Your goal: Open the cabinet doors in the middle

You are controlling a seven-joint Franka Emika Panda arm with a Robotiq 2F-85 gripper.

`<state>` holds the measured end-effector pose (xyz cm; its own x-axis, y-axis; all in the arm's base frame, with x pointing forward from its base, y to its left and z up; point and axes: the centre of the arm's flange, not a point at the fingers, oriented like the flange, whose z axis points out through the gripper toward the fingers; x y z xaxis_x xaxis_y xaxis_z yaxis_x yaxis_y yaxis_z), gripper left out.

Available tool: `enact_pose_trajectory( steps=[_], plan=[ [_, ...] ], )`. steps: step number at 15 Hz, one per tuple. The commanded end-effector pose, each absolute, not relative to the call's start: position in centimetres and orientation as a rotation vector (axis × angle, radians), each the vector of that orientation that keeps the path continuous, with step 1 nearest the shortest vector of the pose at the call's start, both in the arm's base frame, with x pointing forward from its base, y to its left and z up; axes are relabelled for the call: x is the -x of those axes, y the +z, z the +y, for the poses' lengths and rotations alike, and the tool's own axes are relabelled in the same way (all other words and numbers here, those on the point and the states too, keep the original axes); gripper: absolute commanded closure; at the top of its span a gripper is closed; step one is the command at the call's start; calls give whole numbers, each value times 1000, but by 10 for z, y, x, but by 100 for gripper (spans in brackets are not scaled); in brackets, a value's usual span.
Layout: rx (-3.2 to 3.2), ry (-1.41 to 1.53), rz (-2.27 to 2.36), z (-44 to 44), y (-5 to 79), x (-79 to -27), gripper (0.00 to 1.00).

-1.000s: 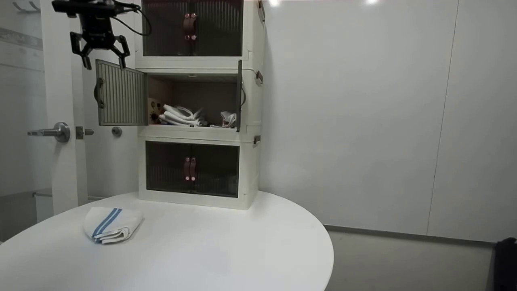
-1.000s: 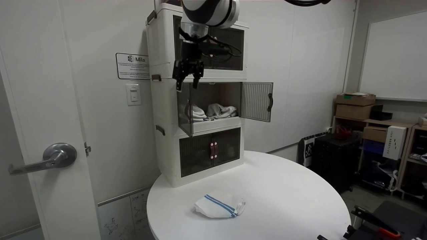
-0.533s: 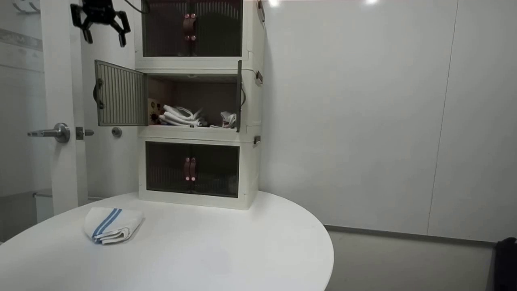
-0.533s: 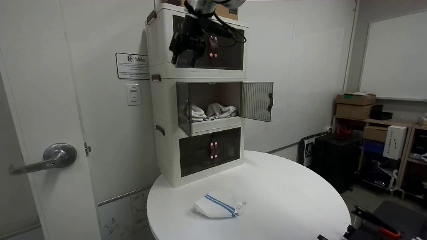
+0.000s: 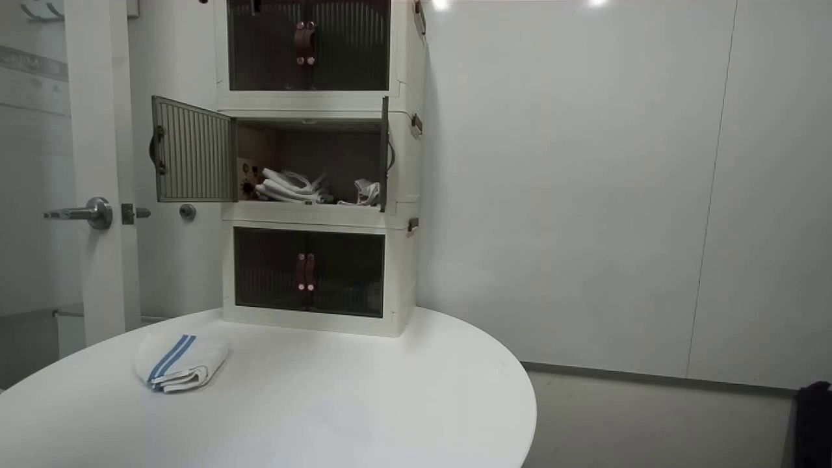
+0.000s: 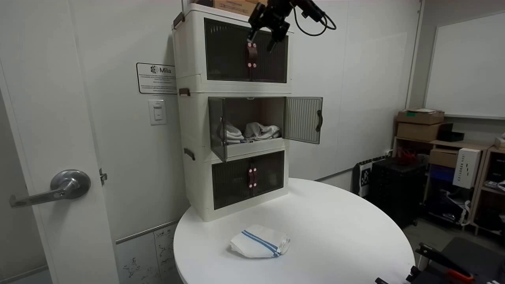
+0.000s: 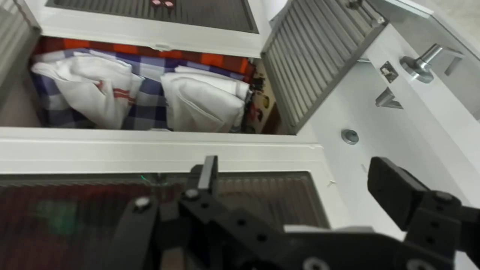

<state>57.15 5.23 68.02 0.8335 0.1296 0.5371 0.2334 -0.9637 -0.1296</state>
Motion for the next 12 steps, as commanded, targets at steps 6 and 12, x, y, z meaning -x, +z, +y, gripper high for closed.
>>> enact_pose_trajectory(
  steps=[6, 12],
  plan=[
    [2940, -463, -201, -25, 533, -520, 0],
    [3066, -646, -119, -43, 483, -452, 0]
  ],
)
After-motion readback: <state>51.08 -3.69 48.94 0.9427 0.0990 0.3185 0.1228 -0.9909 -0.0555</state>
